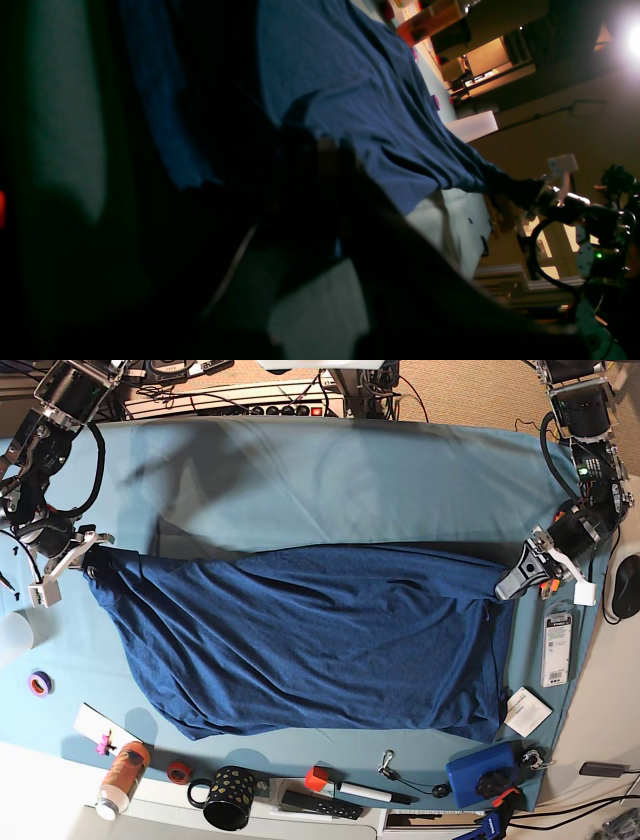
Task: Layout the t-shirt on the table in an organized manner, then fold the t-shirt properly
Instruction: 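Lower the stretched shirt flat onto the table with both grippers, then release the shirt with the left gripper and raise it away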
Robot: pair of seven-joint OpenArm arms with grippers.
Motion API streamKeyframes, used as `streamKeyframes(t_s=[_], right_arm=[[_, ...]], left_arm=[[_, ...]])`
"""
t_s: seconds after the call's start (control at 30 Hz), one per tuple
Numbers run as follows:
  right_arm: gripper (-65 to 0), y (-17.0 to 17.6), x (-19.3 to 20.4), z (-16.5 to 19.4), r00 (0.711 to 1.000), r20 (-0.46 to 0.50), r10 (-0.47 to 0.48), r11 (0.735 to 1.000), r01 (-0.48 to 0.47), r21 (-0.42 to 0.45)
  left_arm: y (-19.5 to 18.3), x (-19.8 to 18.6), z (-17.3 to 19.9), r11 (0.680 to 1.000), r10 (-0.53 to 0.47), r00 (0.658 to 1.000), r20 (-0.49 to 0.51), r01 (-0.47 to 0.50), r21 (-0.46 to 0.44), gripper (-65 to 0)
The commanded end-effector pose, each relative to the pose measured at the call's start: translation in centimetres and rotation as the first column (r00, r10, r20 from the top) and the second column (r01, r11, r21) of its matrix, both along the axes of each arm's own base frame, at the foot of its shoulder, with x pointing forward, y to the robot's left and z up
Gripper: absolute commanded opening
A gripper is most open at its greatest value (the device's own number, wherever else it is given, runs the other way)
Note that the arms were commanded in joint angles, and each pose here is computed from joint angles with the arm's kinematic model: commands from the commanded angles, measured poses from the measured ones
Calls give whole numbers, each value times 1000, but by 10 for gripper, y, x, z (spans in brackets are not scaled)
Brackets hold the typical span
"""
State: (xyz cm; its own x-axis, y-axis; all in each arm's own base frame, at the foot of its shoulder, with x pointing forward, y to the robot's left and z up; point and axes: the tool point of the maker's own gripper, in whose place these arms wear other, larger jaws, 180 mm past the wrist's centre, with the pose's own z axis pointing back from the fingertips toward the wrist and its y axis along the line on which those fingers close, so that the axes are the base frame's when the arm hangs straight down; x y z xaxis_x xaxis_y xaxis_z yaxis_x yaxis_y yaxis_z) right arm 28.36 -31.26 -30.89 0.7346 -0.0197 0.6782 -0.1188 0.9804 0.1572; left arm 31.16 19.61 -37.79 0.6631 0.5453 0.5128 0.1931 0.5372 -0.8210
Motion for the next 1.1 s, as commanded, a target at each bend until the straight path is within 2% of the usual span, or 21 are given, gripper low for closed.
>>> streamKeyframes(t_s=[0.0, 0.13, 0.27, 0.3, 0.33, 0.4, 0.47, 0.57, 0.8, 0.97, 1.07], right_arm=[[-650, -6, 8, 16, 999, 50, -1, 1000, 2, -21], [-650, -7, 7, 16, 999, 46, -1, 1000, 2, -24], [-650, -6, 7, 16, 999, 44, 4, 1000, -3, -27], [-634, -6, 7, 16, 999, 47, 12, 999, -10, -31], [-573, -6, 7, 16, 999, 50, 13, 999, -11, -32], [-459, -6, 10, 19, 997, 70, 10, 1000, -8, -29], [-404, -6, 14, 24, 995, 104, 5, 1000, -3, -24], [-404, -7, 19, 30, 990, 141, 1, 1000, 2, -23], [-404, -19, 17, 26, 994, 109, -17, 996, 27, -86], [-404, -25, 15, 23, 995, 92, -31, 991, 42, -125], [-404, -26, 15, 22, 995, 92, -32, 991, 44, -128]], left_arm=[[-15, -15, -19, 998, -58, 995, -83, 58, 3, -650], [-15, -15, -18, 998, -55, 995, -79, 55, -3, -637], [-16, -13, -14, 998, -59, 996, -65, 59, 3, -363], [-16, -12, -12, 998, -62, 996, -57, 63, 7, -317], [-17, -11, -9, 998, -65, 997, -47, 66, 12, -294], [-18, -8, -2, 997, -73, 997, -25, 73, 23, -293], [-19, -5, 5, 996, -81, 997, 0, 81, 35, -293], [-22, 0, 20, 994, -98, 994, 48, 95, 59, -293], [-34, 7, 63, 981, -160, 970, 182, 135, 138, -293], [-43, 8, 84, 934, -250, 940, 233, 171, 314, -294], [-52, 10, 103, 911, -282, 915, 288, 161, 380, -294]])
